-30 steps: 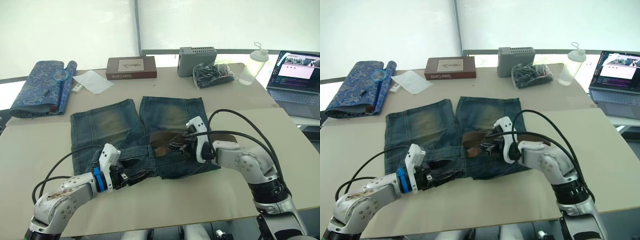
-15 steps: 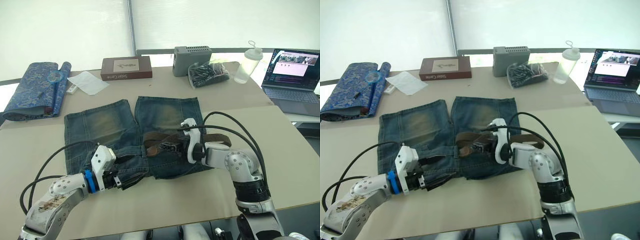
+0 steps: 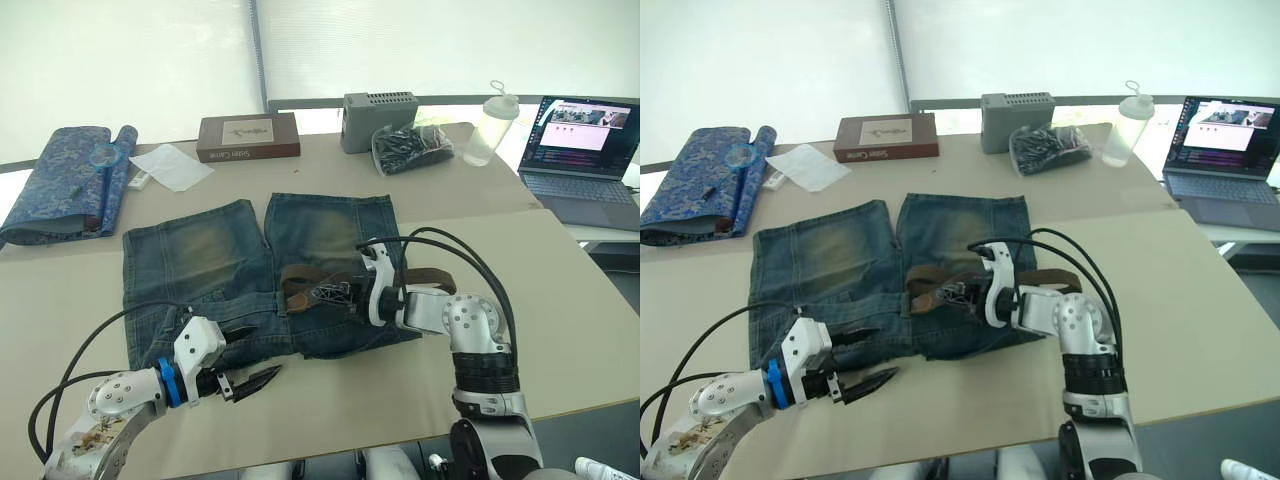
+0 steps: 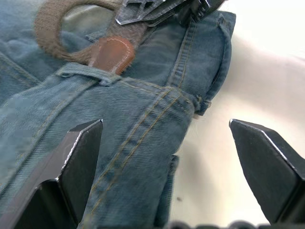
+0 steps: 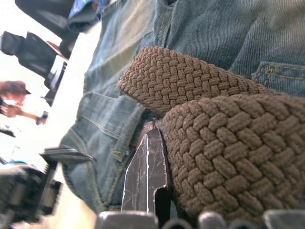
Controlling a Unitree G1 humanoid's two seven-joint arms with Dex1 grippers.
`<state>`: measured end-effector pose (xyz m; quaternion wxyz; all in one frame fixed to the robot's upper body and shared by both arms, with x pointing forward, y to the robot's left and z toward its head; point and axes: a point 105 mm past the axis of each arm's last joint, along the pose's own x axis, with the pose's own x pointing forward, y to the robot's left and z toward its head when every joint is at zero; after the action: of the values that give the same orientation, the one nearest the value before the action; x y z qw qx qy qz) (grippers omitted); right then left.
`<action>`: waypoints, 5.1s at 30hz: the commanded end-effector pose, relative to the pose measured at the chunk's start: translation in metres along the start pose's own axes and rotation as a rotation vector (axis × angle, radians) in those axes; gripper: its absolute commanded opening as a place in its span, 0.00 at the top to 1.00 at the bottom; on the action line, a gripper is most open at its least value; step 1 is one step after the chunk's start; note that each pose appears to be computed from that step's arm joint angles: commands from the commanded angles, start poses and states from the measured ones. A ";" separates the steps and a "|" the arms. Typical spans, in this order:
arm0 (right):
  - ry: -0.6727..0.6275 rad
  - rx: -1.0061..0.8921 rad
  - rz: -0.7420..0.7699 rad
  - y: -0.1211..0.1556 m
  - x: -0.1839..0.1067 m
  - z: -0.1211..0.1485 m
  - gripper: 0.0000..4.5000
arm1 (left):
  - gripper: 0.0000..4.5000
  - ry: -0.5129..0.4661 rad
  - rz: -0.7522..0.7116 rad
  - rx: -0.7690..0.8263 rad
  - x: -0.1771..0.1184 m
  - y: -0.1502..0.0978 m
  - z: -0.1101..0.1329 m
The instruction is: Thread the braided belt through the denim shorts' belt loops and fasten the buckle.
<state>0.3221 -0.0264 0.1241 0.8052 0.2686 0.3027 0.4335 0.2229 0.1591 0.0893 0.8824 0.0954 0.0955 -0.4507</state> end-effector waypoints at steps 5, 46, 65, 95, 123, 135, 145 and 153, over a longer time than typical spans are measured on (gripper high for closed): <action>0.006 0.001 0.056 0.016 0.003 0.006 1.00 | 0.01 0.046 0.031 -0.001 -0.001 -0.001 -0.017; 0.077 -0.179 -0.116 -0.005 0.015 -0.007 1.00 | 0.01 -0.075 0.169 -0.049 0.003 0.003 -0.024; 0.109 -0.107 -0.011 0.026 0.040 -0.023 1.00 | 0.01 -0.041 0.161 -0.068 0.009 -0.002 -0.026; 0.100 0.077 0.133 0.036 0.068 -0.026 1.00 | 0.01 -0.364 0.252 -1.084 -0.001 0.041 0.017; 0.109 -0.084 0.140 0.039 0.058 -0.028 0.81 | 1.00 -0.385 0.201 -1.204 0.012 0.039 0.023; 0.028 -0.619 0.275 0.059 0.001 -0.017 0.72 | 1.00 -0.428 0.212 -1.234 0.013 0.043 0.029; 0.182 -0.918 0.182 0.024 0.022 -0.041 0.99 | 1.00 -0.430 0.214 -1.225 0.015 0.046 0.034; 0.321 -0.853 0.026 -0.026 0.029 -0.063 0.99 | 1.00 -0.462 0.278 -1.207 -0.003 0.055 0.039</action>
<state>0.2996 0.0096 0.0779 0.7722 -0.1528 0.1680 0.5935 0.2685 0.1698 0.1096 0.8185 -0.5061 0.1735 -0.2093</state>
